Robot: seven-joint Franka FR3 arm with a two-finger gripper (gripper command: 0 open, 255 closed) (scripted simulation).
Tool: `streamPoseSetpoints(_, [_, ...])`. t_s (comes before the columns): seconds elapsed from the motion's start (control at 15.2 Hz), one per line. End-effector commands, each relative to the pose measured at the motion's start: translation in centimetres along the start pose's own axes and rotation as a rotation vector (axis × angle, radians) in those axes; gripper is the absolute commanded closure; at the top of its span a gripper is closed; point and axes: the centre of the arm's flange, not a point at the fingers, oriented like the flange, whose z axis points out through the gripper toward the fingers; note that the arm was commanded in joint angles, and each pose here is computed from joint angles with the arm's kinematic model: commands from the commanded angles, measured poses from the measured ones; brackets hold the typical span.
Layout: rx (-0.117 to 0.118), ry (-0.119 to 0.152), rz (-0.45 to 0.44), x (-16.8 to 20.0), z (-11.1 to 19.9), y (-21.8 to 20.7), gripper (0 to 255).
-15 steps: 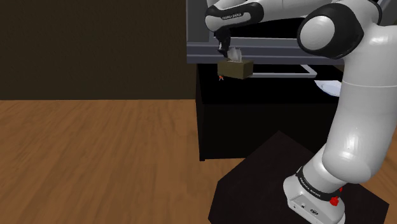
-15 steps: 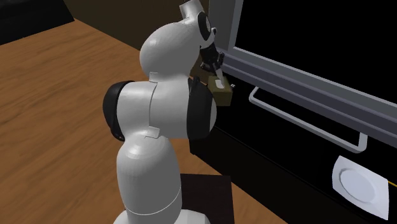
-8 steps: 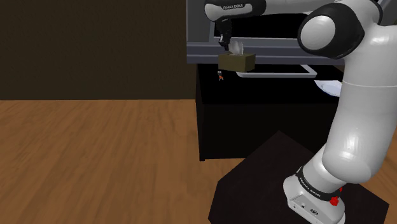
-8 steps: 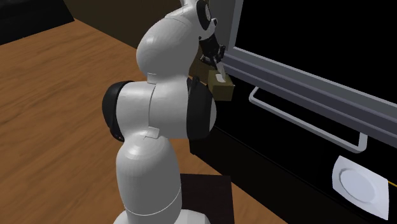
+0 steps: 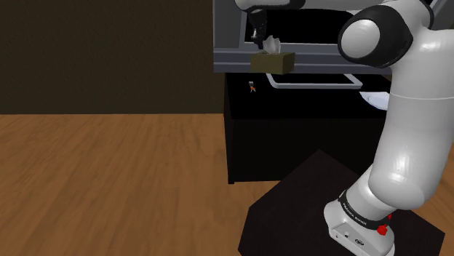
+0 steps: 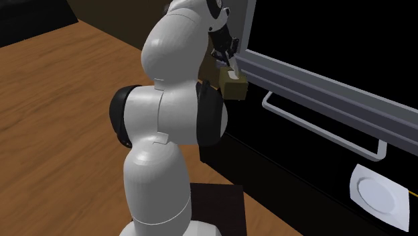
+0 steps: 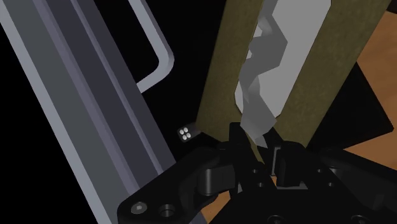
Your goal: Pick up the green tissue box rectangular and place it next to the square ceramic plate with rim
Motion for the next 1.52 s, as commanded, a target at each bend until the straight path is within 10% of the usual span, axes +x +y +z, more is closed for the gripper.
streamPoseSetpoints(0.0, [0.000, 0.000, 0.000, -0.1, -1.0, 0.4, 255])
streamPoseSetpoints(1.45, [0.000, 0.000, 0.000, -19.8, 5.2, 12.3, 255])
